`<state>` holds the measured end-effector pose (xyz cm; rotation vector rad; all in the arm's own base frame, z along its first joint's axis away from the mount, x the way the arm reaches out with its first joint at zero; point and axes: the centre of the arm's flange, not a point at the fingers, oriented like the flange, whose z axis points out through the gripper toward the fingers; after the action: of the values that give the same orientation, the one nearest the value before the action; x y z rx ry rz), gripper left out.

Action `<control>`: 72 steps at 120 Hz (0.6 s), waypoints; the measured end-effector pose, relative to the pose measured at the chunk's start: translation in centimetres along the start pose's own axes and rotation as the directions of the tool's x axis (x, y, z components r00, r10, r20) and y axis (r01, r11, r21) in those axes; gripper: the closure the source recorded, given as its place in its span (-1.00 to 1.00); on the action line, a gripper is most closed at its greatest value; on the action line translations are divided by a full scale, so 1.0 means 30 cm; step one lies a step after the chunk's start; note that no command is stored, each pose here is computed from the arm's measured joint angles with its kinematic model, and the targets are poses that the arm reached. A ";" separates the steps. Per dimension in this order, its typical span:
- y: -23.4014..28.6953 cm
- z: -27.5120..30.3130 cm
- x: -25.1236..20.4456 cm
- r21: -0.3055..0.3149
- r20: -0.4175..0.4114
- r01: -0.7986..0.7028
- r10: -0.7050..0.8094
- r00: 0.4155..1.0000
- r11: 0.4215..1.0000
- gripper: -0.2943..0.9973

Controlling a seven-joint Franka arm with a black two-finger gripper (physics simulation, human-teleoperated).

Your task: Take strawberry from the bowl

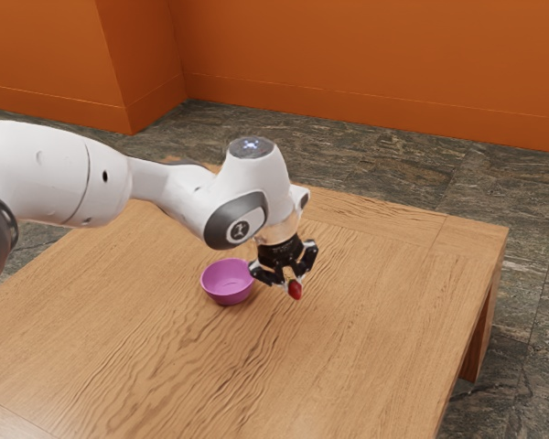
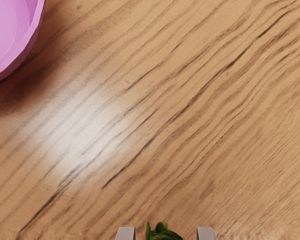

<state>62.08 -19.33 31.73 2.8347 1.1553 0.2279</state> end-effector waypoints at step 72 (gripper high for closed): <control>-0.151 -1.011 0.134 -0.100 -0.139 -0.066 0.052 0.989 0.993 -0.41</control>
<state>56.84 -12.96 61.54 2.8016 1.0496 0.4786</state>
